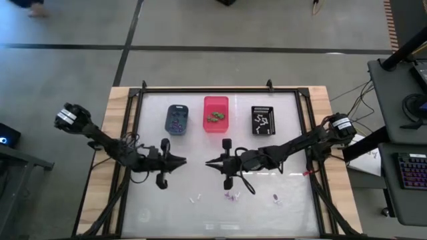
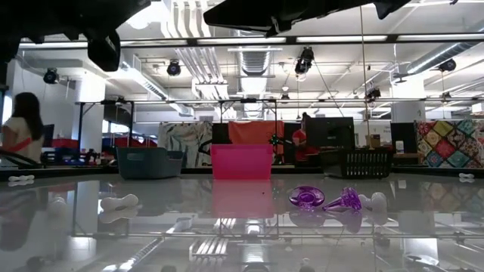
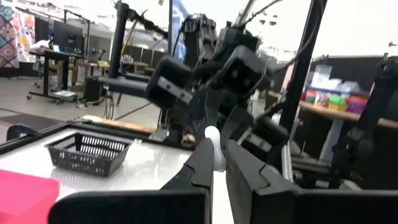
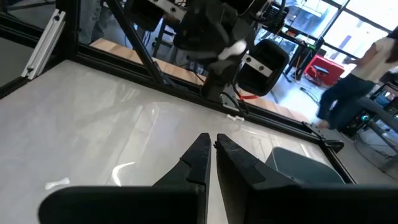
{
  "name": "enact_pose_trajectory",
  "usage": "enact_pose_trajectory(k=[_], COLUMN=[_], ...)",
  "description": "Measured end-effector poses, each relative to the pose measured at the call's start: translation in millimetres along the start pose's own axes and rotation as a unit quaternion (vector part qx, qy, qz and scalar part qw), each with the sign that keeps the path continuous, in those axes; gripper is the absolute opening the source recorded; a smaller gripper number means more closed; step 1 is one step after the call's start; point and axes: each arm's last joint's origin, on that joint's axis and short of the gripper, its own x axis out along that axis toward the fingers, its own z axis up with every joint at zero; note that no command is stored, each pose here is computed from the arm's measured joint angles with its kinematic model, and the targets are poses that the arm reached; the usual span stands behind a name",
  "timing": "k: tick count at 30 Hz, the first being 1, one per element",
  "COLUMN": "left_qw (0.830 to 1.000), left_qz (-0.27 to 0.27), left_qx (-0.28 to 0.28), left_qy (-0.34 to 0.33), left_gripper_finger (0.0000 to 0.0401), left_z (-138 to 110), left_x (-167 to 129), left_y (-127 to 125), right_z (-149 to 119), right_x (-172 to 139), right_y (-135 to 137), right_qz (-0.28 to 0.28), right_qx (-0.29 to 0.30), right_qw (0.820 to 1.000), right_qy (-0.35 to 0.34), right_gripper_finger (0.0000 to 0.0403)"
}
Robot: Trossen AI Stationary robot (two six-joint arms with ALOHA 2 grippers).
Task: Sort Halloween decoration
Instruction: Put the white bone toy into the black bin
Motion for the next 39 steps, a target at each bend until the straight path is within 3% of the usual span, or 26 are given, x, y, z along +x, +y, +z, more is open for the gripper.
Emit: enact_pose_trajectory(k=[10, 24, 32, 39], left_qw=[0.997, 0.997, 0.999, 0.999], left_qz=[-0.004, -0.003, -0.011, -0.027], left_qx=[-0.06, -0.068, -0.045, 0.029], left_qy=[-0.039, -0.03, 0.002, 0.018], left_gripper_finger=[0.0, 0.0, 0.0, 0.0], left_z=[6.5, 4.2, -11.0, -21.5], left_x=[0.9, 1.1, 4.1, 18.0], left_y=[-0.8, -0.8, -2.0, -11.7], right_z=[4.9, 30.6, 33.3, 28.5], right_x=[-0.2, 3.9, 6.7, 18.2], right_y=[-1.5, -8.3, -8.0, -5.7], right_qz=[-0.008, -0.025, -0.021, 0.01], right_qx=[-0.029, -0.099, -0.1, -0.057], right_qw=[0.999, 0.993, 0.993, 0.995], right_qy=[-0.022, -0.055, -0.061, -0.076], right_gripper_finger=[0.0017, 0.002, 0.0084, 0.0126])
